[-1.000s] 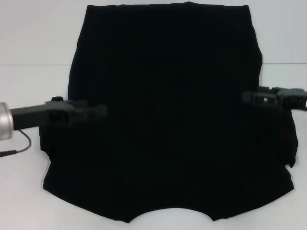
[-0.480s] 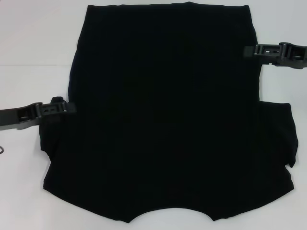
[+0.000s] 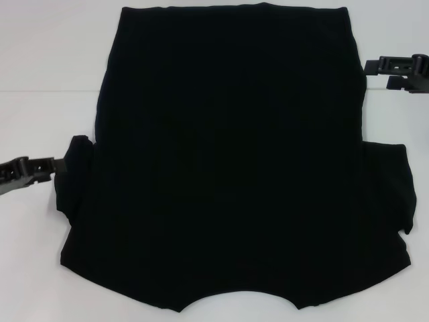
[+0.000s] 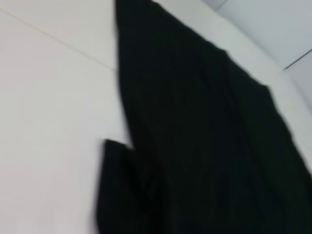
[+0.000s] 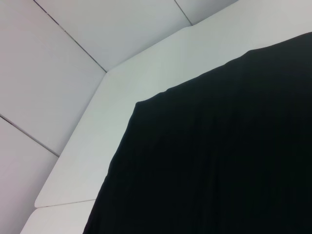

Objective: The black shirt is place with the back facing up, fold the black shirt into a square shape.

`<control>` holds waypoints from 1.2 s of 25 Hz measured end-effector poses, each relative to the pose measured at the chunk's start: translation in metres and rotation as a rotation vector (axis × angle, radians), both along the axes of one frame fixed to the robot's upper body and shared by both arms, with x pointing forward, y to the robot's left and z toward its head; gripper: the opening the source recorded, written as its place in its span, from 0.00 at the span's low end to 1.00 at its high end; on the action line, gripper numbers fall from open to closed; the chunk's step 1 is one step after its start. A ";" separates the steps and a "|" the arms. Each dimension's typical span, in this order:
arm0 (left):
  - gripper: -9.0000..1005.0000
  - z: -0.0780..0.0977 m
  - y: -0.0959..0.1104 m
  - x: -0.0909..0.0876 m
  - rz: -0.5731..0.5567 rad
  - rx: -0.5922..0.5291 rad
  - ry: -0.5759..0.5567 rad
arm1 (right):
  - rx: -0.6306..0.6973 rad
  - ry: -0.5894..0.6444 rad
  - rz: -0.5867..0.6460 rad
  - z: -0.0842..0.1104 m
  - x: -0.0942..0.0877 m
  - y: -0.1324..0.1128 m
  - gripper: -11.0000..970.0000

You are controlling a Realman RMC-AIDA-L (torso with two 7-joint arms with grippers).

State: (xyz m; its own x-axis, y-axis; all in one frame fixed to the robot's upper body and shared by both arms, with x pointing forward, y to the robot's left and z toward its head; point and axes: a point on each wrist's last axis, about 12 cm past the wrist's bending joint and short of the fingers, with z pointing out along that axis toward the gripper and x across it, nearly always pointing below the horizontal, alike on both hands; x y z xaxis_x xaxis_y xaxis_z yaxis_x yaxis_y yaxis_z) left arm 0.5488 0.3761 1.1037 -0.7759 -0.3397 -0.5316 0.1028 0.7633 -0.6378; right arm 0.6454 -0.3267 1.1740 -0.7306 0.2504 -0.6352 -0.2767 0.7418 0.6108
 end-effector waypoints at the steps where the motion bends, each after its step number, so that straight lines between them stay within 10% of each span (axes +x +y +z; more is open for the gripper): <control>1: 0.50 -0.002 0.001 -0.001 -0.003 0.016 0.001 | 0.001 0.001 0.000 0.000 0.000 0.000 0.88; 30: 0.35 -0.029 -0.003 -0.006 0.024 0.078 0.056 | 0.012 0.016 0.003 -0.003 -0.002 0.000 0.88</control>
State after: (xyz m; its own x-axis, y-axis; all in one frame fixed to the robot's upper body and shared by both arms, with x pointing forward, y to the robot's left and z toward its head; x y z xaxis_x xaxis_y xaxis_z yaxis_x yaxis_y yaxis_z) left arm 0.5427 0.3735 1.0743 -0.7973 -0.3175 -0.5133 0.0498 0.8130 -0.5802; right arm 0.6437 -0.3272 1.1707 -0.7416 0.2559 -0.6201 -0.2687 0.7337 0.6241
